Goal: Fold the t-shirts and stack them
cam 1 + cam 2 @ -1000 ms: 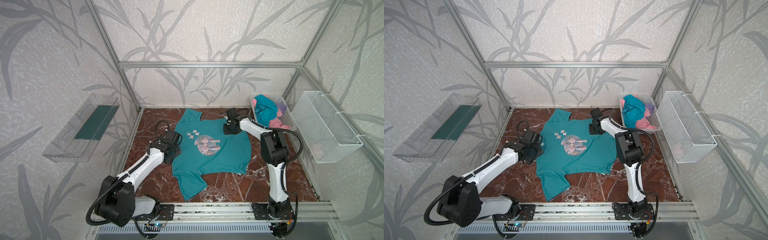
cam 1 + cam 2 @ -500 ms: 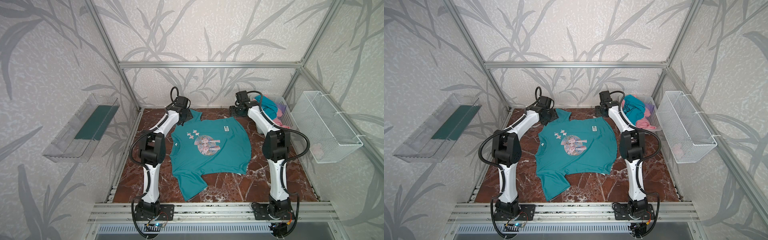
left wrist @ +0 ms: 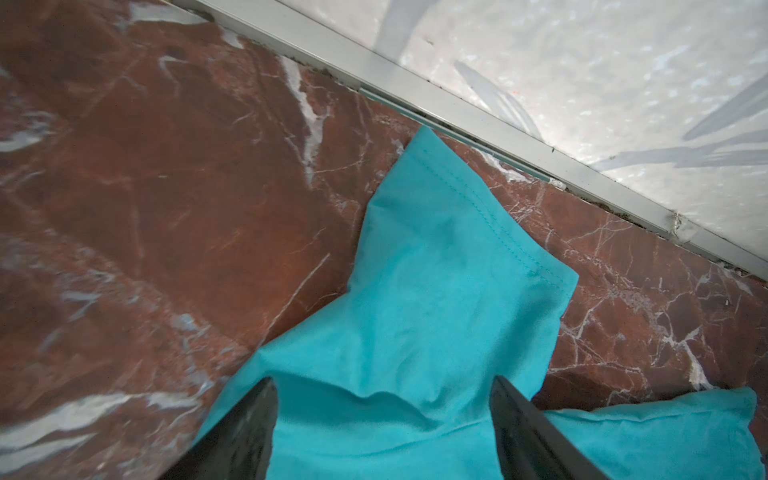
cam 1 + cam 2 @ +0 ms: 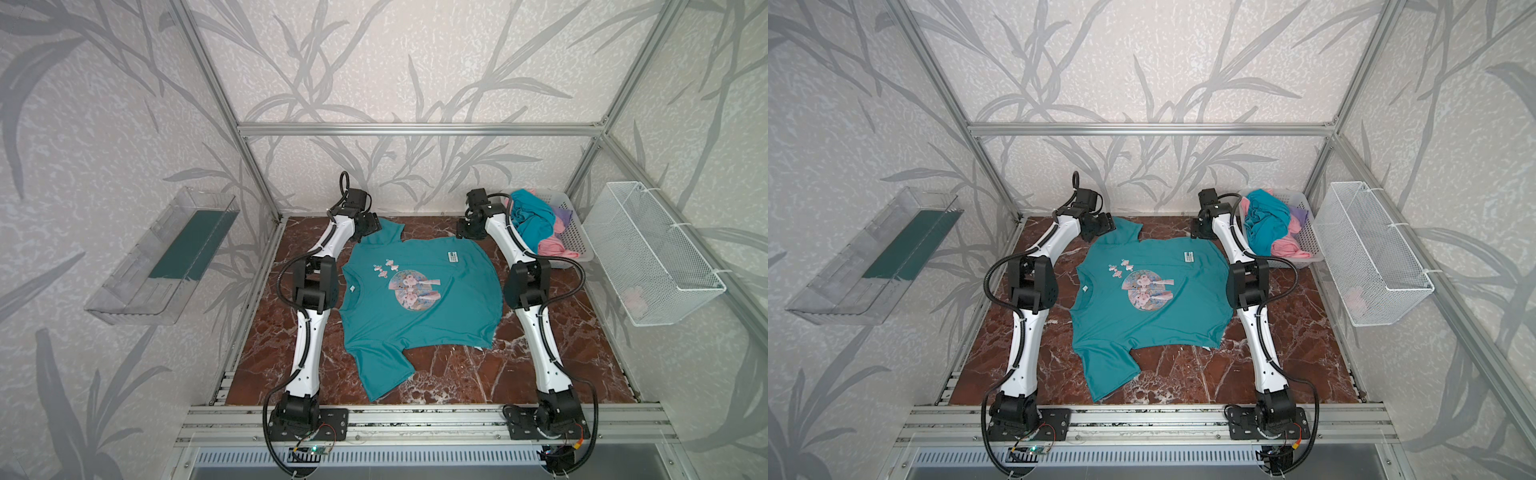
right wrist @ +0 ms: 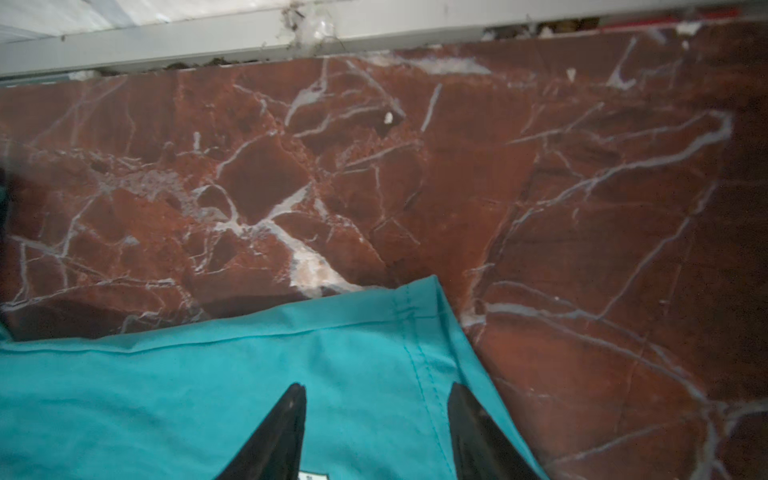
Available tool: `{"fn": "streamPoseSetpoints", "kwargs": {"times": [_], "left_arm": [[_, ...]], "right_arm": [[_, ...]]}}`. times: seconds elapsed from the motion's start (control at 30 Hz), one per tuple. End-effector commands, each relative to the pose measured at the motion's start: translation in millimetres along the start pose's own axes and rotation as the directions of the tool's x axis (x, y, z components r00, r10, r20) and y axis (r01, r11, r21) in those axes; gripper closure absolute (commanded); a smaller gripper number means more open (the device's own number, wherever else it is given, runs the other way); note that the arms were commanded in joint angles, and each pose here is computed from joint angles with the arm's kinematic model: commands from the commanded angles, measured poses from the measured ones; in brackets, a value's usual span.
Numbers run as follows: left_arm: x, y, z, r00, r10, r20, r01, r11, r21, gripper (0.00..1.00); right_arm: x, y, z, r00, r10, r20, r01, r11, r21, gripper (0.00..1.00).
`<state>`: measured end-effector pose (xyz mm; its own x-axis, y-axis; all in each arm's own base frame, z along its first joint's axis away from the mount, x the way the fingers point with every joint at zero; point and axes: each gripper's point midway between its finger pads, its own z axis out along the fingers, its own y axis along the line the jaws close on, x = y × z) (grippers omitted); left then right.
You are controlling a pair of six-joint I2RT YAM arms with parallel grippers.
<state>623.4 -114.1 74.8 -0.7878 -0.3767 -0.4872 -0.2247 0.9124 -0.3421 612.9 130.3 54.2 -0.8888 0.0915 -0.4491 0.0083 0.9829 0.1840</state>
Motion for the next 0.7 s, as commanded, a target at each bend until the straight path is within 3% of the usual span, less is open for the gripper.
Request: {"fn": "streamPoseSetpoints", "kwargs": {"times": [0.0, 0.17, 0.4, 0.67], "left_arm": [[-0.7, -10.5, 11.5, 0.999, 0.032, -0.005, -0.032, 0.998, 0.057, 0.18], [-3.5, -0.1, 30.2, 0.999, 0.041, 0.007, -0.041, 0.999, 0.022, 0.17], [-4.7, 14.7, 51.2, 0.998, 0.067, 0.012, -0.066, 0.998, -0.021, 0.19], [0.2, 11.7, 59.9, 0.998, 0.061, 0.002, -0.061, 0.998, 0.012, 0.41]], "right_arm": [[1.1, -4.8, 4.9, 0.999, 0.050, -0.014, -0.051, 0.998, -0.033, 0.44], [4.3, -8.9, 12.2, 0.999, 0.049, -0.021, -0.049, 0.999, -0.020, 0.38], [11.4, -10.0, 26.8, 0.997, 0.070, -0.039, -0.071, 0.997, -0.025, 0.38], [9.2, -3.5, 41.4, 0.994, 0.109, -0.028, -0.111, 0.991, -0.070, 0.50]]}}
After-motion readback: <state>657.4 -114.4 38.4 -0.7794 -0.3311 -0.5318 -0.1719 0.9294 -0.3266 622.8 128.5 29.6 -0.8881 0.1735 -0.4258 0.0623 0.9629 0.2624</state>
